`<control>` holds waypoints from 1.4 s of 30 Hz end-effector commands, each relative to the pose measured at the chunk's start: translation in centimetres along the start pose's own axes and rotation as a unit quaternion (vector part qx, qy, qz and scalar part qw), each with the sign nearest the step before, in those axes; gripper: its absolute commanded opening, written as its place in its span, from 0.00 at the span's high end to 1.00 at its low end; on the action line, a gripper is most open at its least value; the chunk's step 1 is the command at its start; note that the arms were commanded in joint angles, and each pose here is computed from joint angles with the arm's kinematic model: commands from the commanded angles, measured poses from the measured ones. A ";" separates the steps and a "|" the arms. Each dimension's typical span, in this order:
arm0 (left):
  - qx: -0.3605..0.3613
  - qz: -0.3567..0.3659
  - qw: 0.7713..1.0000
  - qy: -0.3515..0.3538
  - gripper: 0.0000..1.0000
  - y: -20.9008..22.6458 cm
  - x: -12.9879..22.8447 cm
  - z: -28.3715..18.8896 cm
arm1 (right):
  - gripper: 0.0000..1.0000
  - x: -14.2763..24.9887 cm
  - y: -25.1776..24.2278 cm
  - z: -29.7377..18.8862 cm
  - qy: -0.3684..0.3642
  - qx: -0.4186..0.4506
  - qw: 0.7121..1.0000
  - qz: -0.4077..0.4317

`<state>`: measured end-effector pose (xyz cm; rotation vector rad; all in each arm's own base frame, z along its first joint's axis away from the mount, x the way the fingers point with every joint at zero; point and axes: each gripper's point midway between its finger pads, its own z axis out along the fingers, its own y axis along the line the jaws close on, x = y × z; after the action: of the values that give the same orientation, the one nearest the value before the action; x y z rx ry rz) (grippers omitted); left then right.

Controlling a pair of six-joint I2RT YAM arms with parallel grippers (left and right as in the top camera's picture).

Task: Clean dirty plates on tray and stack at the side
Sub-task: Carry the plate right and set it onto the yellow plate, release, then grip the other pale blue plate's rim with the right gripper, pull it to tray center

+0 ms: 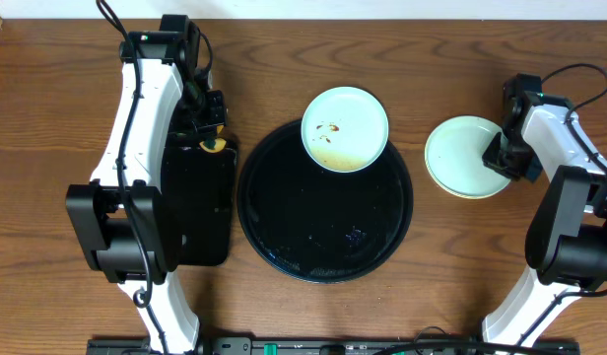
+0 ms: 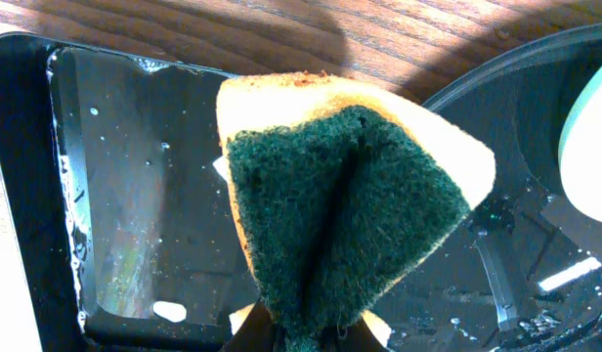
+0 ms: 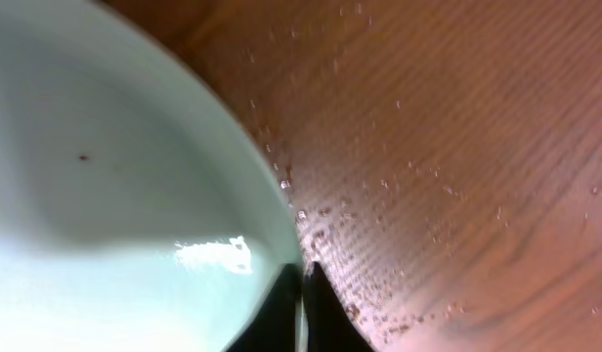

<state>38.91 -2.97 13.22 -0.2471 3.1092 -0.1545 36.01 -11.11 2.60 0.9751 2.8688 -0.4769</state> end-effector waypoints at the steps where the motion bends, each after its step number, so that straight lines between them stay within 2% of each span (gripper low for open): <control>1: -0.002 0.004 1.000 0.009 0.92 0.2 0.1 0.4 | 0.55 0.2 1.1 0.5 0.009 -0.023 1.000 0.001; 2: -0.002 0.004 1.000 0.009 0.92 0.2 0.1 0.4 | 0.14 0.2 1.4 0.4 0.010 -0.031 0.999 -0.002; 3: -0.002 0.004 1.000 0.010 0.92 0.2 0.1 0.4 | 0.01 0.2 1.5 0.4 0.009 -0.034 0.999 -0.003; 9: -0.003 0.004 1.000 0.010 0.91 0.2 0.1 0.4 | 0.01 -1.1 2.2 -1.4 -0.015 -0.042 0.998 -0.048; 17: -0.002 0.025 1.000 0.007 0.92 0.3 -0.1 1.2 | 0.01 -3.8 6.0 -9.5 -0.091 -0.083 0.982 -0.141; 22: -0.006 0.022 0.999 0.031 0.92 0.7 1.1 3.2 | 0.01 -1.2 11.9 -12.1 -0.102 -0.158 0.952 -0.241; 26: -0.009 0.020 0.998 0.051 0.92 1.0 2.1 4.3 | 0.07 1.9 16.1 -11.8 -0.072 -0.211 0.934 -0.279; 31: -0.009 0.020 0.998 0.053 0.92 1.0 2.2 4.3 | 0.01 4.9 20.5 -8.8 -0.048 -0.216 0.920 -0.323; 36: -0.009 0.020 0.998 0.053 0.92 1.0 2.3 4.3 | 0.01 5.5 23.9 -7.6 -0.068 -0.229 0.911 -0.337; 40: -0.009 0.020 0.998 0.053 0.92 1.0 2.3 4.3 | 0.01 4.3 25.5 -8.1 -0.101 -0.250 0.908 -0.321; 41: -0.009 0.020 0.998 0.053 0.92 1.0 2.2 4.3 | 0.04 4.0 25.8 -8.4 -0.107 -0.255 0.907 -0.318; 42: -0.009 0.020 0.998 0.052 0.92 1.0 2.2 4.3 | 0.19 3.7 26.2 -8.6 -0.115 -0.264 0.905 -0.315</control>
<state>36.69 -2.89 9.18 -0.1886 3.2070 -0.1445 48.41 13.33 2.77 -0.1195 2.8115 0.1493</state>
